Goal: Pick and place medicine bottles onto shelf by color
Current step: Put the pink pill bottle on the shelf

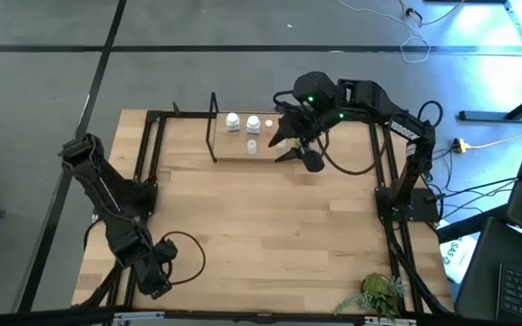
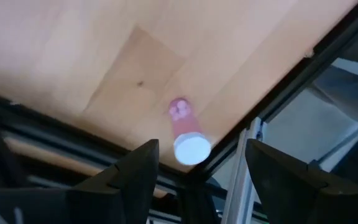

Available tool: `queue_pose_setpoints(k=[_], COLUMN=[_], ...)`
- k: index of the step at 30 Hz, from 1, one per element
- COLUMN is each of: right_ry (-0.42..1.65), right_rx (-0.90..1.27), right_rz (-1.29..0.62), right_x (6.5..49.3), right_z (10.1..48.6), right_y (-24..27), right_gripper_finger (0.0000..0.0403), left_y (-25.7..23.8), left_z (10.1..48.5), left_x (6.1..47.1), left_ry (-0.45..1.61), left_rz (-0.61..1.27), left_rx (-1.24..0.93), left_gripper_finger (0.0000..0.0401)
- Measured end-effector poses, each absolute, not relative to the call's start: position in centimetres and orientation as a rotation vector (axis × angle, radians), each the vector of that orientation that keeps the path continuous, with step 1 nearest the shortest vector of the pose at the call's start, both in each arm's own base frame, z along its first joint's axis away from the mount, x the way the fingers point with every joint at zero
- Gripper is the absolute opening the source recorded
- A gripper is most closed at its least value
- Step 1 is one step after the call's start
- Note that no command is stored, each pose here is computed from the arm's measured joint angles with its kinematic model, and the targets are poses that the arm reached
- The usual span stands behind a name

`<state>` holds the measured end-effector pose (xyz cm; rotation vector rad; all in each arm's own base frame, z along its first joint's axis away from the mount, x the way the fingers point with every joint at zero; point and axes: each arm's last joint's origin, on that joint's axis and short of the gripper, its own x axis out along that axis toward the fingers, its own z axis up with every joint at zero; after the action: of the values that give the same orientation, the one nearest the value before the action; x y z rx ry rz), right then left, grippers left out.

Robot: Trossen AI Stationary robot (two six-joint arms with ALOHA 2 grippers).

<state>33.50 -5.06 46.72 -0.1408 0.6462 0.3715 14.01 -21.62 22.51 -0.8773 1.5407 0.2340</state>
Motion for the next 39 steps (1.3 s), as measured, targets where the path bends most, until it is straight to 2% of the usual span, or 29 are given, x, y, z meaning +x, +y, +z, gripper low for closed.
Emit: queue_pose_setpoints(k=[8, 25, 39], right_ry=[0.647, 0.646, 0.646], right_rx=[-0.14, -0.15, -0.15], right_rz=[0.372, 0.375, 0.374], right_x=[33.5, 33.5, 33.5], right_z=[46.7, 46.7, 46.7], right_y=[-5.1, -5.1, -5.1], right_gripper_finger=[0.0213, 0.0213, 0.0213], left_y=[-22.4, -23.8, -24.2], left_z=[20.5, 17.4, 17.3], left_x=[13.1, 13.9, 13.8], left_ry=[1.632, 1.634, 1.63], left_rz=[0.248, 0.332, 0.316], left_rx=[-0.843, -0.809, -0.821], left_gripper_finger=[0.0234, 0.0234, 0.0234])
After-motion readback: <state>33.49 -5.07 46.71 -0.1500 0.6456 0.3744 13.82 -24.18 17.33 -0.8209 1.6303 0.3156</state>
